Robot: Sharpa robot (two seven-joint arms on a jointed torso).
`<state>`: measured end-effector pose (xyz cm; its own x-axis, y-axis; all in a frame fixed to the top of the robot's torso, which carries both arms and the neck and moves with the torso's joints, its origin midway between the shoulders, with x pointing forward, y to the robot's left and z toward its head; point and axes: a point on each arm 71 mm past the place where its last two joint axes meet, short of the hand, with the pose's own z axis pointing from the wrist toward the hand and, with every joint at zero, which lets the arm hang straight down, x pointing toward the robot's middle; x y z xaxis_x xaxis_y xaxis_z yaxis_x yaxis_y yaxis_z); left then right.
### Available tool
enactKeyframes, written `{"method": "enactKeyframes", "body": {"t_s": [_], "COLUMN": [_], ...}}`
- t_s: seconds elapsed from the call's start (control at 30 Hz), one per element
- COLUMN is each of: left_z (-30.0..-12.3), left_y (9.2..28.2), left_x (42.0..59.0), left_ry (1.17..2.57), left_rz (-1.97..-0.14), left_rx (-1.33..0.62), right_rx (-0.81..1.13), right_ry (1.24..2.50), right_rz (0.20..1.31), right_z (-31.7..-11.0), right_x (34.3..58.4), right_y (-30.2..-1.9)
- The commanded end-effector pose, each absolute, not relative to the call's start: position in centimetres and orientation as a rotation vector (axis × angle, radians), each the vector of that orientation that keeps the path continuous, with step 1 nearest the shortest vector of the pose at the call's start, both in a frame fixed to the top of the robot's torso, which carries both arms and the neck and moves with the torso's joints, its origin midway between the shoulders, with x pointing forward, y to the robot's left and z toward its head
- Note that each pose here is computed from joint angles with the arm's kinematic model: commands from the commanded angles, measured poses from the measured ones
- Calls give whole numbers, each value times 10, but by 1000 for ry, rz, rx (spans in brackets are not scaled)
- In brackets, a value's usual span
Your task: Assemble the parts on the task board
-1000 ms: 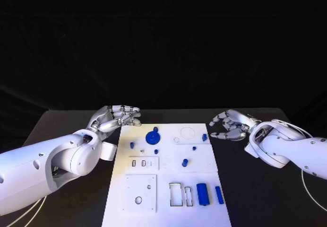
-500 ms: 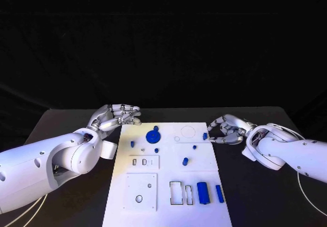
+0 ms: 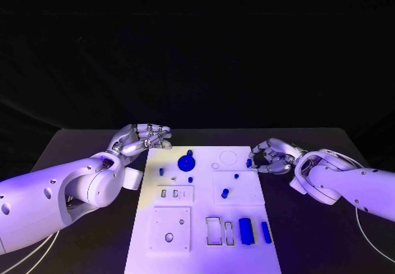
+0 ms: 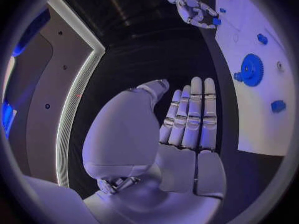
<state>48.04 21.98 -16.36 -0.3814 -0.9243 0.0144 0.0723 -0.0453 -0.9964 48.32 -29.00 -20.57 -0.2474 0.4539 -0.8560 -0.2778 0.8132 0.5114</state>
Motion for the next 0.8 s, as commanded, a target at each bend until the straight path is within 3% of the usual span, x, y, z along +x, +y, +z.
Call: {"method": "enactKeyframes", "body": {"t_s": [0.03, 0.8], "left_z": [-163, -163], "left_y": [218, 218], "left_x": [480, 479], "left_ry": [1416, 1419], "left_rz": [-1575, -1575], "left_rx": [-952, -953], "right_rx": [136, 131], "right_ry": [1700, 1712], "right_rz": [697, 701], "right_z": [-207, -210], "right_x": [483, 485], "right_y": [-288, -280]}}
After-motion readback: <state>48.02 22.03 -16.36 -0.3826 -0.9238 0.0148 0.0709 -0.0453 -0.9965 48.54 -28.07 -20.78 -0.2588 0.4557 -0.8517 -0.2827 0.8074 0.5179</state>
